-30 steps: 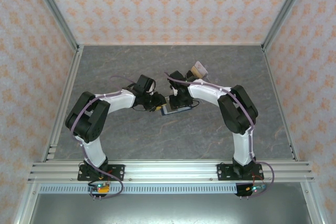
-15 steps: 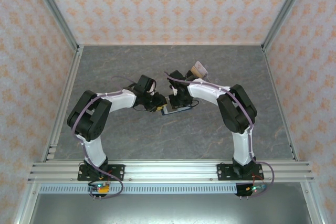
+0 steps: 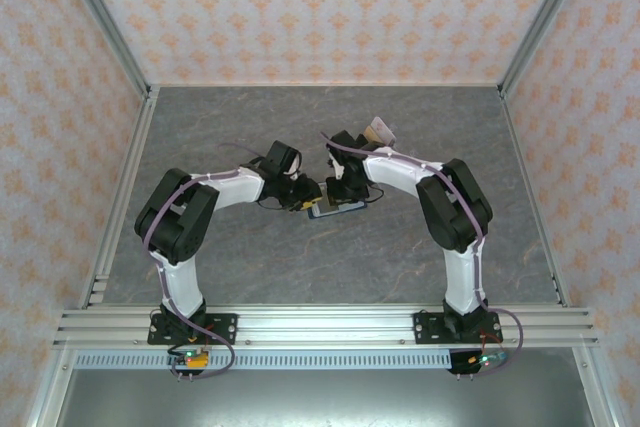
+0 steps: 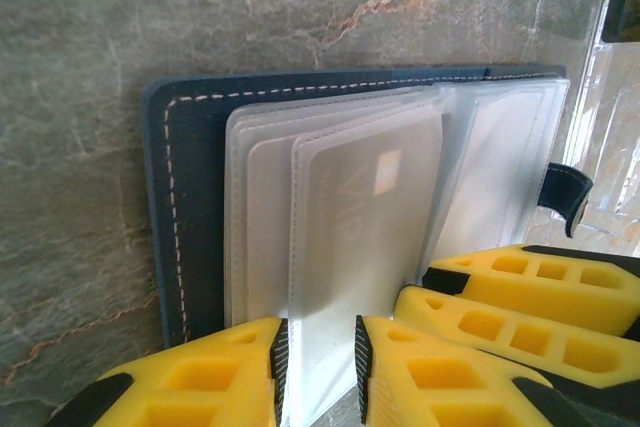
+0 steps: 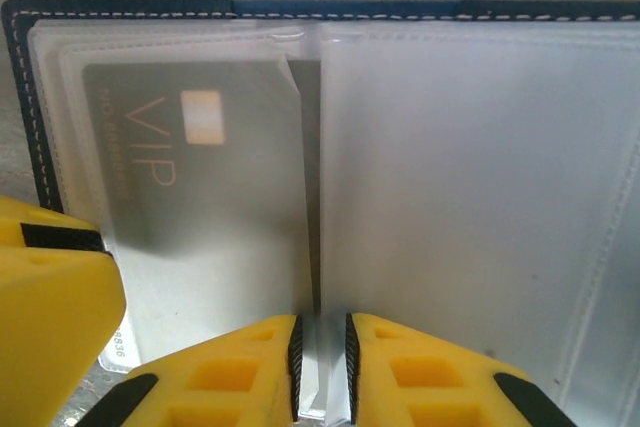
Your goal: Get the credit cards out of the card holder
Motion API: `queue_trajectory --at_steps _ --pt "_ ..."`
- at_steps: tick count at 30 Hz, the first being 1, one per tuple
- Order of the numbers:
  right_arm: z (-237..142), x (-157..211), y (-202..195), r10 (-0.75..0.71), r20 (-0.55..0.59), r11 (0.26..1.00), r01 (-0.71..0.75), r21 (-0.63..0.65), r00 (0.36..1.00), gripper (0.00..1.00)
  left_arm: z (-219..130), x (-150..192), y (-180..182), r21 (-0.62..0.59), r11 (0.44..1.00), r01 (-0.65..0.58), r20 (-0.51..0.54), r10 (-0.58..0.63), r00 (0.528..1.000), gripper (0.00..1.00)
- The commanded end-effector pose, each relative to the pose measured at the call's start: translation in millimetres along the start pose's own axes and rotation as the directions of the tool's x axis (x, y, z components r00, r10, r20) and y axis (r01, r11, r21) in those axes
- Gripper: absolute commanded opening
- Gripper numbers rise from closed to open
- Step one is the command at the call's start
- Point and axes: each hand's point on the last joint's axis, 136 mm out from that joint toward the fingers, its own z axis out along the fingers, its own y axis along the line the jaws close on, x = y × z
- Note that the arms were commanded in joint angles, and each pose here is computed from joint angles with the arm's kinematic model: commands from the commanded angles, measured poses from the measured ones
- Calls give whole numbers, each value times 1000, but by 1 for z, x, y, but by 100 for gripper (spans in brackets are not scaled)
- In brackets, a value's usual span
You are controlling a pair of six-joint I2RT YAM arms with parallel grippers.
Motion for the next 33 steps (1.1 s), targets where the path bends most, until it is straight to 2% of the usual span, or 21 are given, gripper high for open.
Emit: queue_trajectory --at_steps 1,4,13,25,29,33 --pt "12 10 -5 34 -46 999 -35 -15 998 21 2 0 5 -48 999 3 -2 -3 1000 27" --pt "11 10 -4 45 -49 998 -47 -35 998 21 1 0 9 -82 997 -4 6 5 1000 28" --pt "11 10 -2 68 -59 994 -72 -85 996 20 4 1 3 -76 997 -28 -6 28 1000 31" --pt "12 11 4 78 -71 987 -87 -137 994 20 0 2 -23 31 995 -97 -20 98 995 31" --pt "9 9 4 80 -64 986 -89 -145 995 21 -3 2 -24 28 992 -119 -9 119 993 27" --pt "3 7 6 79 -37 984 -84 -157 996 25 -7 1 -15 -16 991 -129 1 130 992 16"
